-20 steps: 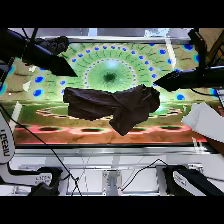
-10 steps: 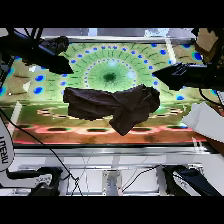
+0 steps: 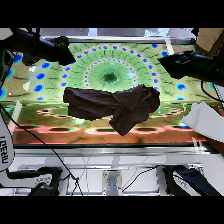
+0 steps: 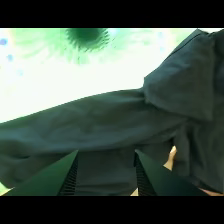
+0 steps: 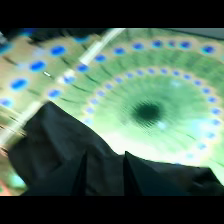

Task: Fold the shirts.

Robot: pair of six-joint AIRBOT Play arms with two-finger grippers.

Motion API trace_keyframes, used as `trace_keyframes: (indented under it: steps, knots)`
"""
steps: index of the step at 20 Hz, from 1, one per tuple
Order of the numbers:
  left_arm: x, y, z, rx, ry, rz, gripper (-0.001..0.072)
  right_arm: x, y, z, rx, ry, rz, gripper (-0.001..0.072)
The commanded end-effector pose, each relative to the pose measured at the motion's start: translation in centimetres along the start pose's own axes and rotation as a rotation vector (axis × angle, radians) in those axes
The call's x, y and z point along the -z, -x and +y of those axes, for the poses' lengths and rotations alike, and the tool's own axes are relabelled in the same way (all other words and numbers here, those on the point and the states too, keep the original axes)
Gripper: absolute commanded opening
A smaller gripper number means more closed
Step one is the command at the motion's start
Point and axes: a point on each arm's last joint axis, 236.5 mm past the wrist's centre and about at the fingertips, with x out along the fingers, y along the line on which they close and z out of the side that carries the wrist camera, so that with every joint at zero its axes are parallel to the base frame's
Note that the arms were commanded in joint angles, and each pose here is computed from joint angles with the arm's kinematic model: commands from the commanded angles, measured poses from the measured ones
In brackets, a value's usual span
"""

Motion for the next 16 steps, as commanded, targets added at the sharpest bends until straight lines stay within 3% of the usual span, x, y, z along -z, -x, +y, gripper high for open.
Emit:
trace_keyframes:
  steps: [1, 2, 4, 8, 16]
  knots:
    - [3.9, -3.2, 1.3, -0.014, 0.029, 0.127, 0.0397, 4.4, -0.8, -4.5, 0.163, 0.025, 0.138, 0.0278]
    - [5.3, -4.2, 1.0, 0.014, 0.045, 0.169, 0.0393, 5.2, -1.3, -4.6, 0.157, 0.013, 0.151, 0.0278]
    - [6.6, -5.7, -1.1, 0.120, 0.075, 0.198, 0.0276, 4.7, -2.2, -4.7, 0.149, -0.015, 0.093, 0.0278]
    - [4.0, -5.0, -6.6, 0.366, 0.050, 0.089, 0.0276, 0.3, -2.3, -5.6, 0.182, -0.060, -0.111, 0.0263]
    - [3.8, -4.8, -7.1, 0.389, 0.048, 0.077, 0.0275, 0.9, -2.5, -4.6, 0.141, -0.085, -0.084, 0.0262]
